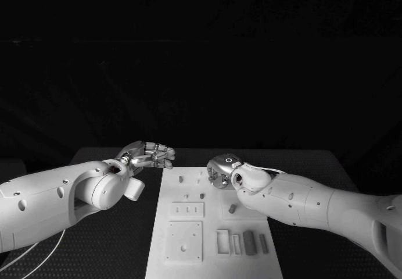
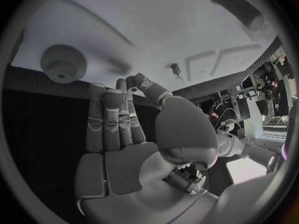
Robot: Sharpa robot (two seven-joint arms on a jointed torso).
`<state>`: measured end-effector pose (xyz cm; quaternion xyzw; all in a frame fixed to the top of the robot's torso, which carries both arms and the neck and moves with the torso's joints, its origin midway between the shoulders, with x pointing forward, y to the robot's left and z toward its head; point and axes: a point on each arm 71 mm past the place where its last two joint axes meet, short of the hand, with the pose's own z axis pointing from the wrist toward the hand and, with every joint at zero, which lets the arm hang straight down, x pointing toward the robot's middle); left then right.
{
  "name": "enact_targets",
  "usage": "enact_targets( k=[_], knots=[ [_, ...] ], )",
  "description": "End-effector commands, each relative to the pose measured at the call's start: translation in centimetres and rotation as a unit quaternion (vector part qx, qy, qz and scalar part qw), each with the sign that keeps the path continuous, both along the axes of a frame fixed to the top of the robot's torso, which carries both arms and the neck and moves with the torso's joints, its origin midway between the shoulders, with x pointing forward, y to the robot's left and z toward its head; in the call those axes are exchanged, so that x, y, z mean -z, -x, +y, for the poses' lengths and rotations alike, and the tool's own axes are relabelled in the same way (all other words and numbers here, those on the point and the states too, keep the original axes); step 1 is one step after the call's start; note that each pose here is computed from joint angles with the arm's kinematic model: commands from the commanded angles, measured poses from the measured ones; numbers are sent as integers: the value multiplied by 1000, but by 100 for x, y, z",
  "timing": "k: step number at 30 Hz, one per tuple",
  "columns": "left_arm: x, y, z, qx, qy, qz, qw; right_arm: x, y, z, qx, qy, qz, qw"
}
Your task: Assemble the parts on the task board
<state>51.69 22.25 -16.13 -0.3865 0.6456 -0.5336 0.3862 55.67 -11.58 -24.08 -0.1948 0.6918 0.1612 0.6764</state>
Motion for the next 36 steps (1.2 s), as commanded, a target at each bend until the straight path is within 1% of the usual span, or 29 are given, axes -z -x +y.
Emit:
enact_targets(
  k=[1, 10, 15, 20, 26, 36],
  knots=[
    [-16, 0, -28, 5, 5, -3, 1000, -50, -17, 48, 9, 1, -27, 1000],
    [-14, -15, -69, 8, 6, -4, 1000, -98, -47, 181, 10, -4, -44, 999],
    [-14, -17, -92, 10, 6, -3, 1000, -117, -70, 206, 12, -5, -55, 998],
    [-14, -18, -98, 11, 6, -3, 1000, -130, -85, 241, 11, -5, -58, 998],
    [-31, -31, -115, 10, 6, -6, 1000, -136, -111, 272, 13, -2, -60, 998],
    [-55, -25, -141, 13, 7, -7, 1000, -143, -128, 317, 13, -2, -62, 998]
  ],
)
